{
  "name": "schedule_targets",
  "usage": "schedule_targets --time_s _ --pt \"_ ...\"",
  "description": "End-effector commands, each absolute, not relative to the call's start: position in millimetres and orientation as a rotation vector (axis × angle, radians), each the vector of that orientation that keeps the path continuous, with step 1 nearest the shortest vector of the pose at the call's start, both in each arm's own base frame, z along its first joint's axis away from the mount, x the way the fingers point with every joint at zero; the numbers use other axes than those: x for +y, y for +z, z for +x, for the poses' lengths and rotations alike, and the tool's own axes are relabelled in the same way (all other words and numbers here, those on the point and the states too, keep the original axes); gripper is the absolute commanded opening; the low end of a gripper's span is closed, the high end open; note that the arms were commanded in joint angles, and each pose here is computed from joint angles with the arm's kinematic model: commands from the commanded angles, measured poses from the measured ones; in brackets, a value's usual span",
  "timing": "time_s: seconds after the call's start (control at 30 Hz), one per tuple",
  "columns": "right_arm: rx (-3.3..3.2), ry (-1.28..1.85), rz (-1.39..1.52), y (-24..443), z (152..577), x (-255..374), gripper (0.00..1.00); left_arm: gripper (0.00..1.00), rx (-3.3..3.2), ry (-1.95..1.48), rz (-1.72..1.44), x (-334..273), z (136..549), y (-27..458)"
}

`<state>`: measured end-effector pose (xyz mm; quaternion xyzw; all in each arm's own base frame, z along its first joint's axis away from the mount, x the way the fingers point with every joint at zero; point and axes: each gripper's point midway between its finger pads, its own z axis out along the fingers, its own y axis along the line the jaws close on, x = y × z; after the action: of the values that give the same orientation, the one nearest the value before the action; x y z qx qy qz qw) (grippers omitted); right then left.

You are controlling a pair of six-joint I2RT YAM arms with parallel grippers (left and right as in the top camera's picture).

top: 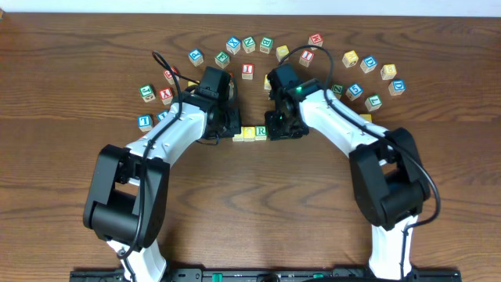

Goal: Spell out CORL

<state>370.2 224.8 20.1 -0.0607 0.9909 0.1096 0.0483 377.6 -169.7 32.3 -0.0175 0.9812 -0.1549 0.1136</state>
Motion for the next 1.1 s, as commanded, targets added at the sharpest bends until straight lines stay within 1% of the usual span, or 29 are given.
schedule_targets --time_s 0.0,0.1,0.2,0.33,0.43,0.47,0.57,0.63,0.67,0.77,0.83,0.87,0.93,1.0,1.07 --pt "2.897 0.384 -0.149 68.5 392.2 218.5 0.37 0.07 2.818 -0.466 -0.040 -163.1 396.9 54.8" --pt "2.876 0.376 -0.138 79.7 394.7 211.0 0.37 0.07 2.811 -0.456 -0.032 -154.9 401.7 63.2" --pt "2.860 0.368 -0.141 87.6 396.2 204.9 0.40 0.07 2.801 -0.440 -0.014 -144.2 406.4 79.8" --pt "2.852 0.359 -0.188 90.2 396.6 201.4 0.51 0.08 2.749 -0.417 -0.028 -118.3 417.6 124.8" --pt "2.859 0.355 -0.191 89.2 395.1 200.7 0.55 0.08 2.688 -0.336 -0.134 -79.2 426.1 162.0" --pt "2.859 0.355 -0.191 89.2 395.1 200.7 0.56 0.08 2.669 -0.313 -0.166 -67.2 427.3 170.2" --pt "2.858 0.356 -0.195 89.3 394.7 202.0 0.58 0.16 2.622 -0.268 -0.270 -30.4 426.0 187.3" --pt "2.857 0.356 -0.197 89.4 394.6 202.5 0.59 0.17 2.625 -0.250 -0.341 -8.6 422.0 187.6" --pt "2.857 0.356 -0.198 89.4 394.7 202.5 0.60 0.22 2.634 -0.242 -0.373 0.4 419.3 185.4" --pt "2.858 0.356 -0.198 89.4 394.5 202.5 0.62 0.28 2.687 -0.223 -0.437 18.7 412.1 168.2" --pt "2.857 0.356 -0.197 89.4 394.6 202.4 0.63 0.31 2.731 -0.202 -0.364 21.6 410.5 153.9" --pt "2.857 0.356 -0.198 89.4 394.6 202.5 0.63 0.36 2.753 -0.191 -0.312 21.6 410.4 147.4" --pt "2.857 0.355 -0.197 89.3 394.6 202.3 0.64 0.40 2.792 -0.181 -0.253 21.7 410.8 134.0" --pt "2.858 0.354 -0.208 89.2 394.2 202.3 0.64 0.45 2.839 -0.117 -0.264 30.0 410.9 115.2" --pt "2.859 0.347 -0.217 88.9 393.7 201.5 0.64 0.47 2.871 -0.055 -0.277 37.5 410.0 102.7"
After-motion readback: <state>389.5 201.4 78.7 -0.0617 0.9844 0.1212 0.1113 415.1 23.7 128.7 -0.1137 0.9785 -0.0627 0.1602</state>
